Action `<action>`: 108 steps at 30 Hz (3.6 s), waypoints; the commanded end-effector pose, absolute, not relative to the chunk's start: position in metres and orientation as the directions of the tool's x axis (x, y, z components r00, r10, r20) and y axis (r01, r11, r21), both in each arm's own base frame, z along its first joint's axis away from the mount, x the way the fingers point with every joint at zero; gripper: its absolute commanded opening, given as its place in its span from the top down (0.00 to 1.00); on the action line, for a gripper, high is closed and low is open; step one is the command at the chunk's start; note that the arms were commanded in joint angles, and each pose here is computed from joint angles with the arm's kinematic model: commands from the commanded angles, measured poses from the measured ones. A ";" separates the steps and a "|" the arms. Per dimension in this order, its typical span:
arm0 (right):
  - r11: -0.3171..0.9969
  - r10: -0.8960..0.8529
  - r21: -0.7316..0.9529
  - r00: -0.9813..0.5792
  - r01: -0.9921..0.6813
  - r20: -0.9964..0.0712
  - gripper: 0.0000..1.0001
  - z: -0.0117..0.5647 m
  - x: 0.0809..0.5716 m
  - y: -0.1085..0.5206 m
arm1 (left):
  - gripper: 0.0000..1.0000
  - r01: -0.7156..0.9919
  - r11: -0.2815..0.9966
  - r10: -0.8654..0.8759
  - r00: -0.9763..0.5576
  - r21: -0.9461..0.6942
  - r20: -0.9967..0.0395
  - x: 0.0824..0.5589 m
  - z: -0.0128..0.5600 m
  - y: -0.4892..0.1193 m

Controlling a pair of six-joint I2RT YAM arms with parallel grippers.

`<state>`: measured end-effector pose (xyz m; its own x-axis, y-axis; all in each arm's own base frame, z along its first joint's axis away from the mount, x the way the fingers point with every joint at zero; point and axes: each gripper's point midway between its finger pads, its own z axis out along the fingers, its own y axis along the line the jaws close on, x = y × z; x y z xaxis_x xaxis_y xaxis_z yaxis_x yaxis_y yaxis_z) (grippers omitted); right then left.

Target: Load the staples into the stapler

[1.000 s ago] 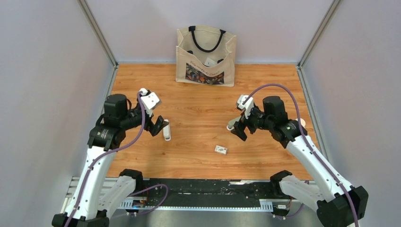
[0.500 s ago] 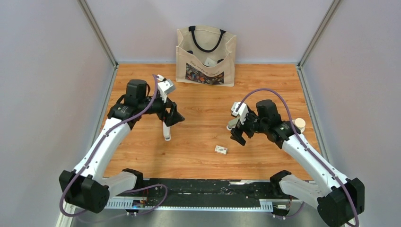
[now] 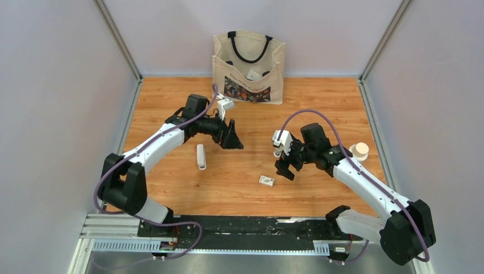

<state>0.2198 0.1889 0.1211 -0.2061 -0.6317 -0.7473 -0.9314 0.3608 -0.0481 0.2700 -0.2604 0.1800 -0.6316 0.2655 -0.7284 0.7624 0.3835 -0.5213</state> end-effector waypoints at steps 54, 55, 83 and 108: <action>0.223 -0.756 -0.087 -0.116 -0.971 -0.645 0.16 0.046 0.213 0.221 | 0.01 0.377 0.154 0.320 -0.894 -0.914 -0.315 0.218 0.086 -0.342; 0.225 -0.757 -0.085 -0.119 -0.971 -0.643 0.16 0.046 0.213 0.221 | 0.01 0.366 0.153 0.323 -0.896 -0.918 -0.304 0.217 0.085 -0.342; 0.228 -0.690 -0.063 -0.115 -0.972 -0.715 0.18 0.076 0.210 0.239 | 0.01 0.356 0.110 0.376 -0.879 -0.928 -0.293 0.199 0.078 -0.357; 0.148 -0.801 -0.123 -0.046 -0.981 -0.597 0.14 0.055 0.203 0.203 | 0.01 0.355 0.104 0.395 -0.872 -0.929 -0.289 0.192 0.075 -0.361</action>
<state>0.1985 0.2015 0.0518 -0.0702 -0.8012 -0.5943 -0.9809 0.1639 -0.1051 0.1937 -0.3549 0.0683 -0.8941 0.3769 -0.2417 0.3184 0.1557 -0.9351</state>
